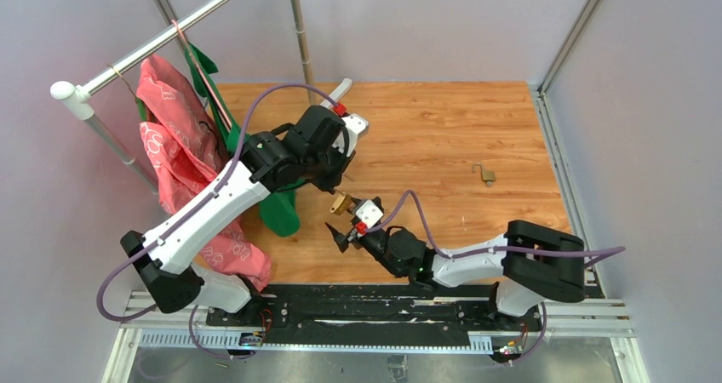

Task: Lock with the key
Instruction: Adjust the lock.

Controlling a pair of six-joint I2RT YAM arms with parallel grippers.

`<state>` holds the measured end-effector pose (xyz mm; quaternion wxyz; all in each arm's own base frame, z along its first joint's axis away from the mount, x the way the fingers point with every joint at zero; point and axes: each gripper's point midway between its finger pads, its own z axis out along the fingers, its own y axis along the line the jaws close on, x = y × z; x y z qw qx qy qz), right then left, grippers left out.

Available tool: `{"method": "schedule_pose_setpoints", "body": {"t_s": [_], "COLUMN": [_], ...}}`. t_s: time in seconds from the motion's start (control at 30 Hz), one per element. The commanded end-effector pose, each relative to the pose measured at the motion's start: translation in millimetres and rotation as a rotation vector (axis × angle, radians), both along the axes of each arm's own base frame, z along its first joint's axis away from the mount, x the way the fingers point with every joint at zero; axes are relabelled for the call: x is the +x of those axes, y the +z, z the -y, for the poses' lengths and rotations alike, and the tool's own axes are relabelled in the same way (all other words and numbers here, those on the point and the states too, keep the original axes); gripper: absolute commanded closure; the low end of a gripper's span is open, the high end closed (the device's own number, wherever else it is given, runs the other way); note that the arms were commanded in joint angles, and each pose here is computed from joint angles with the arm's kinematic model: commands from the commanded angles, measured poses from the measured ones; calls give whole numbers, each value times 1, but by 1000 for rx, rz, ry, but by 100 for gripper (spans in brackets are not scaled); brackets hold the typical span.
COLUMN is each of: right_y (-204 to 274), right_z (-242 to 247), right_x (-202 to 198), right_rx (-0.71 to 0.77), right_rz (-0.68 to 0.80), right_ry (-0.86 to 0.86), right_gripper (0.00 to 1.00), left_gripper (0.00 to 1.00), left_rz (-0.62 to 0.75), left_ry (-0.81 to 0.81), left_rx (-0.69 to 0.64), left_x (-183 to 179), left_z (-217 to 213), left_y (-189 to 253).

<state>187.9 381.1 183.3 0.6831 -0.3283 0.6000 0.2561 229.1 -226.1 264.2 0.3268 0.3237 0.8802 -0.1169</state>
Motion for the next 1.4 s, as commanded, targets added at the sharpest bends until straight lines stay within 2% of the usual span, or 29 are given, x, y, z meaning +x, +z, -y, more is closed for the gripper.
{"method": "schedule_pose_setpoints", "body": {"t_s": [0.0,0.23,0.43,0.57,0.87,0.9,1.0,1.1,1.17,1.27,1.33,1.37], "right_y": [46,33,22,17,-1,-3,0,10,17,33,38,31], "right_z": [7,25,47,60,56,57,57,57,48,18,21,30], "right_x": [23,60,65,58,48,49,40,37,33,15,11,12], "right_rx": [257,234,135,108,63,46,19,35,78,78,72,65], "right_rz": [-9,-16,-12,-1,-78,-80,-54,-57,-52,45,69,26], "right_ry": [-191,-483,-547,-474,-175,-161,-105,-169,-158,48,129,168], "right_gripper": [15,16,32,42,47,45,30,21,18,19,17,17], "left_gripper": [100,100,100,100,100,100,100,100,100,100,100,100], "left_rz": [43,0,-5,4,-44,-41,1,2,-14,-26,2,13], "left_ry": [126,142,167,163,48,59,118,130,107,46,28,43], "left_rx": [-88,-149,-149,-140,-168,-164,-139,-160,-181,-192,-167,-157], "left_x": [21,21,21,21,3,3,14,18,17,12,13,14], "left_z": [8,21,11,5,14,12,4,8,16,23,18,13], "left_y": [21,24,21,20,14,13,16,22,24,25,24,24]}}
